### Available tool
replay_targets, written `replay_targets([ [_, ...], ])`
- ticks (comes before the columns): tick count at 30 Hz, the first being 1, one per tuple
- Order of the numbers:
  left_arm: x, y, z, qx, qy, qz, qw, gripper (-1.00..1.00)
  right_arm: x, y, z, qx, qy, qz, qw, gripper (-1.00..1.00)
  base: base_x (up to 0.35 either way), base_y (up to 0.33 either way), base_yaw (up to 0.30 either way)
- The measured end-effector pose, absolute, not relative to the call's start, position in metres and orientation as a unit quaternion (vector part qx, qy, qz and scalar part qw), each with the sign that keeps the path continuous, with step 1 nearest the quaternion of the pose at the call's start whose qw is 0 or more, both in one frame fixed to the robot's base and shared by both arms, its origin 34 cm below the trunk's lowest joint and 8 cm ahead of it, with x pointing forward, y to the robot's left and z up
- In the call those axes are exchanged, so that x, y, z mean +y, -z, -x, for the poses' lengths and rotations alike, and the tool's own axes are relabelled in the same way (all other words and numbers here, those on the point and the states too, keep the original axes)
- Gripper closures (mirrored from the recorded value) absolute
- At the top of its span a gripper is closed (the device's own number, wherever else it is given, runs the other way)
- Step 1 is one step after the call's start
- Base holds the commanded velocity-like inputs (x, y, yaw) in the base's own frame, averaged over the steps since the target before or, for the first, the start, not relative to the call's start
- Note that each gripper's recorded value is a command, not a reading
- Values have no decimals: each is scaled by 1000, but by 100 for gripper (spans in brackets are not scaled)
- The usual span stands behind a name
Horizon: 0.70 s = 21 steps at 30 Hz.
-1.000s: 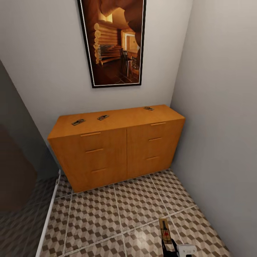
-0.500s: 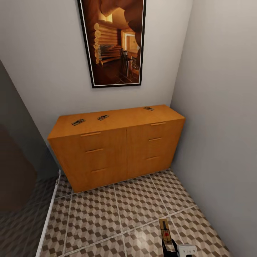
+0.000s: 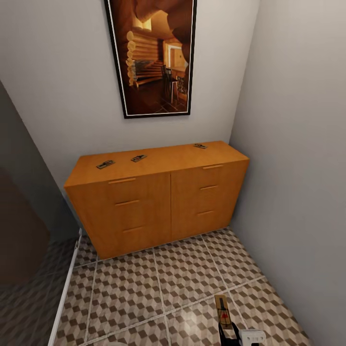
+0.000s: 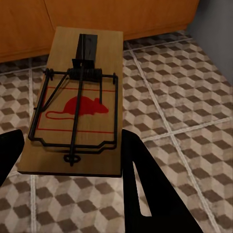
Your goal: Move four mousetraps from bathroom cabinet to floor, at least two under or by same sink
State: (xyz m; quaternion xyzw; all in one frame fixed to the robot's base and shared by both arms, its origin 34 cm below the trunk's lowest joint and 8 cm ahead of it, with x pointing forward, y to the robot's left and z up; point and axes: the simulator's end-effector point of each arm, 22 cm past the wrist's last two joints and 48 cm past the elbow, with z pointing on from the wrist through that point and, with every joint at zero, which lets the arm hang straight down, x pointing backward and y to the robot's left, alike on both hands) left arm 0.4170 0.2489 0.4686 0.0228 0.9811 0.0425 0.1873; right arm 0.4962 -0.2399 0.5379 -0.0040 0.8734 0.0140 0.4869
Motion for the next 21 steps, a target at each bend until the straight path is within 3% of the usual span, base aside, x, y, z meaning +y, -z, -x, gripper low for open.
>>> replay_targets([
  [21,238,-720,-661,952,-40,-16,304,-100,-240,-529,-490,885,-13,4,466,100,0,0,0],
])
